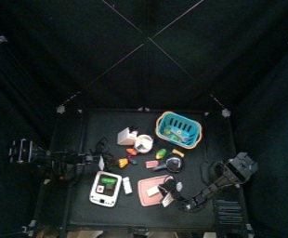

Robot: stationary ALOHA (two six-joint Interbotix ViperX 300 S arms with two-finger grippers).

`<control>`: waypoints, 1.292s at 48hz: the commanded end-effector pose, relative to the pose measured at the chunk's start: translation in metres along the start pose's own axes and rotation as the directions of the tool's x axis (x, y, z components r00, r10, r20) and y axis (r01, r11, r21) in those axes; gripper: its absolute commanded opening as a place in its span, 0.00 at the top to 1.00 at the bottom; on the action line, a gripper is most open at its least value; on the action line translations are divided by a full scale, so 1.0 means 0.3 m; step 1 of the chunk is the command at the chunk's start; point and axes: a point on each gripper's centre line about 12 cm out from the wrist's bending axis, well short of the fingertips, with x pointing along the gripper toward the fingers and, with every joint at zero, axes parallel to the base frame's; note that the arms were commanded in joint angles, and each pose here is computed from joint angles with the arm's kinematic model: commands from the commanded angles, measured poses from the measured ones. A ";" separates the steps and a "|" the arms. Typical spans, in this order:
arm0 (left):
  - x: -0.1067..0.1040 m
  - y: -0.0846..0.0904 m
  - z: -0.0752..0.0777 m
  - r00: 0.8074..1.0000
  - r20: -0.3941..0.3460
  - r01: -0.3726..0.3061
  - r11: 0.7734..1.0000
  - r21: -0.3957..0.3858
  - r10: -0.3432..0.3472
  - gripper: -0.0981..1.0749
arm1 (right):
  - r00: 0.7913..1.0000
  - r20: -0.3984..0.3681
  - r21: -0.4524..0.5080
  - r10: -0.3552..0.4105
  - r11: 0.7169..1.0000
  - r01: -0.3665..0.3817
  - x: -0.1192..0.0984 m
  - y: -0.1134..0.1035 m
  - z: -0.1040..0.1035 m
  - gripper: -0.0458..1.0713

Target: Push basket

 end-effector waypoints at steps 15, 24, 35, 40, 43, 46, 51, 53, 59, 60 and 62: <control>0.004 -0.014 0.009 1.000 0.004 0.021 0.999 0.030 -0.021 0.23 | 0.977 0.209 -0.004 0.038 0.999 -0.038 -0.048 -0.041 0.188 0.42; 0.002 -0.016 0.002 1.000 -0.005 0.030 0.998 0.047 -0.030 0.23 | 0.959 0.285 0.038 0.000 0.999 -0.011 -0.092 -0.093 0.263 0.42; 0.001 -0.015 0.001 1.000 -0.006 0.029 0.998 0.047 -0.029 0.23 | 0.970 0.215 0.165 -0.111 0.983 0.076 -0.084 -0.204 0.296 0.42; 0.001 -0.015 0.001 1.000 -0.006 0.029 0.998 0.047 -0.029 0.23 | 0.976 0.139 0.224 -0.167 0.965 0.133 -0.053 -0.282 0.287 0.42; 0.001 -0.014 0.001 1.000 -0.006 0.028 0.999 0.047 -0.028 0.23 | 0.971 0.110 0.247 -0.214 0.952 0.182 -0.037 -0.338 0.275 0.42; 0.001 -0.013 0.000 1.000 -0.007 0.027 0.999 0.047 -0.027 0.23 | 0.963 0.087 0.259 -0.254 0.940 0.224 -0.026 -0.380 0.263 0.42; 0.000 -0.012 -0.002 1.000 -0.008 0.026 0.999 0.047 -0.026 0.23 | 0.953 0.069 0.246 -0.294 0.931 0.269 -0.007 -0.433 0.240 0.42; 0.000 -0.011 -0.001 1.000 -0.007 0.025 0.999 0.046 -0.025 0.23 | 0.953 0.067 0.234 -0.296 0.933 0.273 -0.002 -0.447 0.233 0.42; 0.000 -0.009 0.000 1.000 -0.006 0.022 0.999 0.041 -0.022 0.23 | 0.953 0.057 0.224 -0.296 0.934 0.276 -0.001 -0.465 0.217 0.39; 0.000 -0.009 0.000 1.000 -0.006 0.022 0.999 0.041 -0.022 0.23 | 0.952 0.051 0.225 -0.302 0.932 0.284 -0.002 -0.472 0.212 0.39; 0.000 -0.009 0.000 1.000 -0.005 0.022 0.999 0.040 -0.021 0.23 | 0.949 0.039 0.236 -0.314 0.925 0.296 -0.003 -0.481 0.206 0.39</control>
